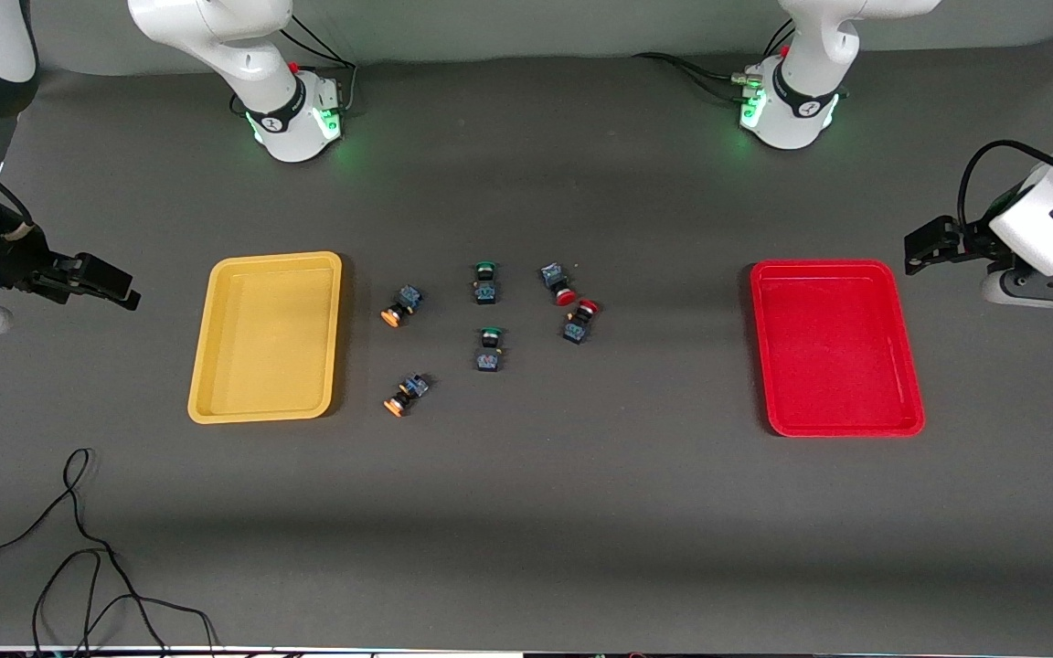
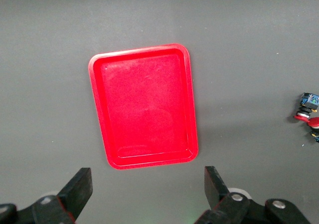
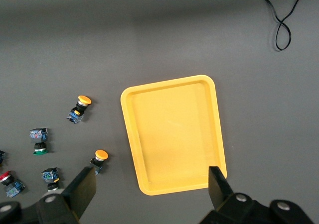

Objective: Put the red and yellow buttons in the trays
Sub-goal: 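Reach both grippers down toward the button cluster between the trays, then grasp a yellow button with the right gripper while the left gripper grasps a red button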

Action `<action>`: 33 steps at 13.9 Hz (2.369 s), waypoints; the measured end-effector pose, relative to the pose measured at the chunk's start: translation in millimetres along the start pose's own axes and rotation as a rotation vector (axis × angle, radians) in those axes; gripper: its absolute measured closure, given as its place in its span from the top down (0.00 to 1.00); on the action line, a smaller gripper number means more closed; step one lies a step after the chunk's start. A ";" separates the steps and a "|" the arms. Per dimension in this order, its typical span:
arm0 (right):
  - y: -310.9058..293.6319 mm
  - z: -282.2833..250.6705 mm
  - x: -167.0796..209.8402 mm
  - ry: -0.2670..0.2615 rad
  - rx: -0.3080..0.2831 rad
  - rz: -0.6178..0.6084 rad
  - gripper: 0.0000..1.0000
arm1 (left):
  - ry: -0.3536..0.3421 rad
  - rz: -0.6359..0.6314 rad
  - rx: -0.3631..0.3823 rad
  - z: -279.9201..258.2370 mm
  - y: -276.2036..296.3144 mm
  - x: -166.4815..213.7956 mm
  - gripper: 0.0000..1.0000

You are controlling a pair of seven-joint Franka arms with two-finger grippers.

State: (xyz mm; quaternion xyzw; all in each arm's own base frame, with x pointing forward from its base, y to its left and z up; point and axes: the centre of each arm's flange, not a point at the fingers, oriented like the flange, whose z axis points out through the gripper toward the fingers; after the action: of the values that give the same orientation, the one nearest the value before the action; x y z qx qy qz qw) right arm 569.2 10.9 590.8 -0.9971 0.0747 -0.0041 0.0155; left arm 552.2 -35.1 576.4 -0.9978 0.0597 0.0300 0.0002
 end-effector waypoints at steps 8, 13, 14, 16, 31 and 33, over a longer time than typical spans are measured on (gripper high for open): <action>-22.5 9.8 -6.7 -0.035 -0.006 -0.034 1.00 | -0.030 -0.058 -0.001 -3.4 23.3 -9.0 1.00; -59.0 73.9 -21.4 -0.112 -0.030 0.010 1.00 | -0.100 -0.180 0.018 38.0 123.6 -9.2 1.00; -61.8 95.4 -24.7 -0.123 -0.034 0.017 1.00 | -0.105 -0.248 0.026 48.3 149.8 -8.6 1.00; -68.6 144.1 -35.4 -0.135 -0.043 0.053 1.00 | -0.111 -0.384 0.048 68.1 207.5 -12.5 1.00; -213.8 402.7 -147.1 -0.127 -0.056 0.370 1.00 | 0.009 -0.544 -0.060 226.9 475.3 -76.7 1.00; -217.2 418.2 -151.3 -0.120 -0.062 0.375 0.96 | 0.010 -0.558 -0.051 270.5 468.8 -80.6 1.00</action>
State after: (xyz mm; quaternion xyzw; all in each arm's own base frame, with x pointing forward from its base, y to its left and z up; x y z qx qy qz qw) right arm 456.3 260.9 178.7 -0.9642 0.2579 0.0607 -0.0102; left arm 400.2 -489.9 312.7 -0.9754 -0.2183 0.0252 -0.0171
